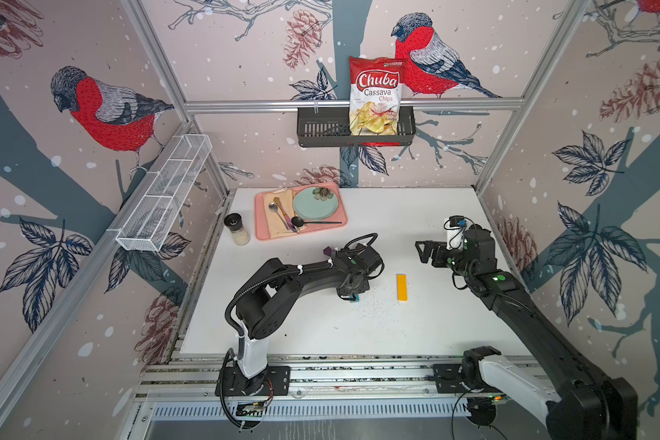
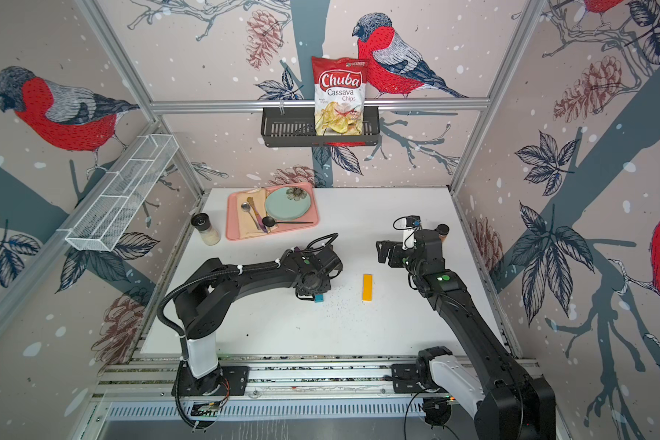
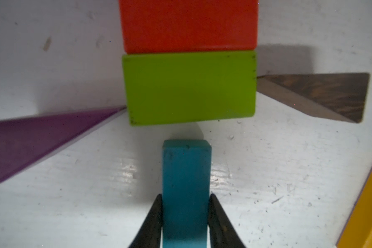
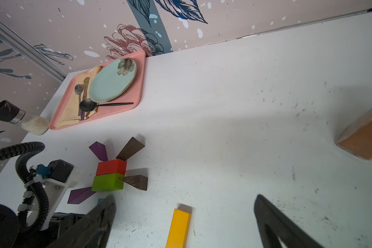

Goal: Assemble a small pinwheel with building blocks
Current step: Assemble the building block at the center of the board, then pick up the building block from the center of the board, then assemble the building block at the center of the board.

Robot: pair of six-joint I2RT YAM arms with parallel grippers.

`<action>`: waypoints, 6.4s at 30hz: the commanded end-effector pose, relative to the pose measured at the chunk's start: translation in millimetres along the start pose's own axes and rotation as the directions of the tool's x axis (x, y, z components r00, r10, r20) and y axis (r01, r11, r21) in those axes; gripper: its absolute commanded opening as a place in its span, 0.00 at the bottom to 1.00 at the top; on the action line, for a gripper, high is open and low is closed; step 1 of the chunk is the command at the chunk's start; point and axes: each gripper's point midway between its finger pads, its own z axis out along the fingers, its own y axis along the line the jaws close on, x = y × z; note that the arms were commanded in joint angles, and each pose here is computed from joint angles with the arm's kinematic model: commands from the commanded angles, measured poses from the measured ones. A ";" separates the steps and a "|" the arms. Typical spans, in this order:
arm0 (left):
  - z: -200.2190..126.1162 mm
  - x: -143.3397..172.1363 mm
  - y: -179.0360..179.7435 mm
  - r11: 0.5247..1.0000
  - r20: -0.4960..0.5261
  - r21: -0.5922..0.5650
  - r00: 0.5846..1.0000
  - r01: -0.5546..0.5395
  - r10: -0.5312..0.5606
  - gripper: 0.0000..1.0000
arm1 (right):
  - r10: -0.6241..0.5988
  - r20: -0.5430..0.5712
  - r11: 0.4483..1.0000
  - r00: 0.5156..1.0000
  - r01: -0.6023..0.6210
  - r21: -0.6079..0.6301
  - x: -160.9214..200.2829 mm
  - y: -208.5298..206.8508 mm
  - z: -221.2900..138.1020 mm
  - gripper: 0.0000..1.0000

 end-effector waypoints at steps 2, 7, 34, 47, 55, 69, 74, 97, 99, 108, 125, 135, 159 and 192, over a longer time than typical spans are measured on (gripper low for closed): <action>0.1 -4.4 4.8 0.999 0.014 -0.026 1.000 0.020 -0.019 0.28 | 0.002 0.017 1.000 1.000 -0.002 -0.016 -5.0 3.1 -0.9 1.00; 2.0 -6.1 5.8 0.999 0.014 -0.028 1.000 0.022 -0.022 0.28 | 0.001 0.015 1.000 1.000 0.000 -0.021 -4.5 4.0 -0.8 0.99; 5.3 -13.3 2.7 0.999 0.025 -0.028 1.000 0.017 -0.016 0.32 | -0.002 0.006 0.999 1.000 0.002 -0.032 -1.9 5.4 -0.1 0.99; 3.7 -16.2 -2.7 1.000 0.035 -0.005 0.999 0.017 -0.016 0.53 | -0.002 -0.002 0.999 1.000 0.002 -0.038 -0.1 6.0 0.8 0.99; 3.8 -16.6 -7.9 1.000 0.037 0.027 0.999 0.011 -0.012 0.55 | -0.001 -0.009 0.999 1.000 0.000 -0.036 1.7 5.4 2.1 1.00; 7.9 -9.3 -4.5 0.999 0.019 0.027 1.000 0.018 -0.019 0.56 | -0.002 -0.016 0.999 1.000 0.001 -0.045 2.7 6.7 3.6 0.99; 2.1 -10.0 -4.0 0.999 0.028 0.029 1.000 0.014 -0.015 0.57 | 0.002 -0.021 0.999 1.000 -0.003 -0.036 3.9 5.0 4.2 0.99; -136.3 -34.6 -13.7 0.886 0.406 0.275 0.880 -0.373 0.244 0.97 | 0.151 -0.361 0.982 0.920 -0.097 0.165 136.1 17.6 34.6 0.77; -154.2 -32.0 -5.2 0.843 0.470 0.290 0.835 -0.453 0.287 0.97 | 0.149 -0.384 0.979 0.911 -0.080 0.190 146.4 16.9 39.4 0.75; -208.8 -35.7 47.0 0.800 0.660 0.349 0.734 -0.488 0.159 0.97 | 0.097 -0.439 0.968 0.893 0.018 0.249 164.9 20.0 63.3 0.65; -218.3 -31.7 52.0 0.779 0.679 0.385 0.723 -0.496 0.125 0.97 | 0.053 -0.499 0.958 0.865 0.097 0.269 186.9 20.3 72.7 0.34; -211.0 -43.7 86.0 0.875 0.567 0.386 0.823 -0.292 0.025 0.97 | -0.156 -0.455 0.963 0.877 0.238 0.128 176.9 60.1 57.2 0.15; -267.7 -67.0 138.7 0.804 0.483 0.570 0.861 -0.171 -0.159 0.97 | -0.114 -0.585 0.990 0.803 0.143 0.002 254.2 195.1 23.8 0.18; -245.0 -55.7 150.4 0.822 0.480 0.549 0.862 -0.149 -0.164 0.97 | -0.085 -0.624 0.969 0.777 0.211 0.131 262.3 167.3 49.2 0.20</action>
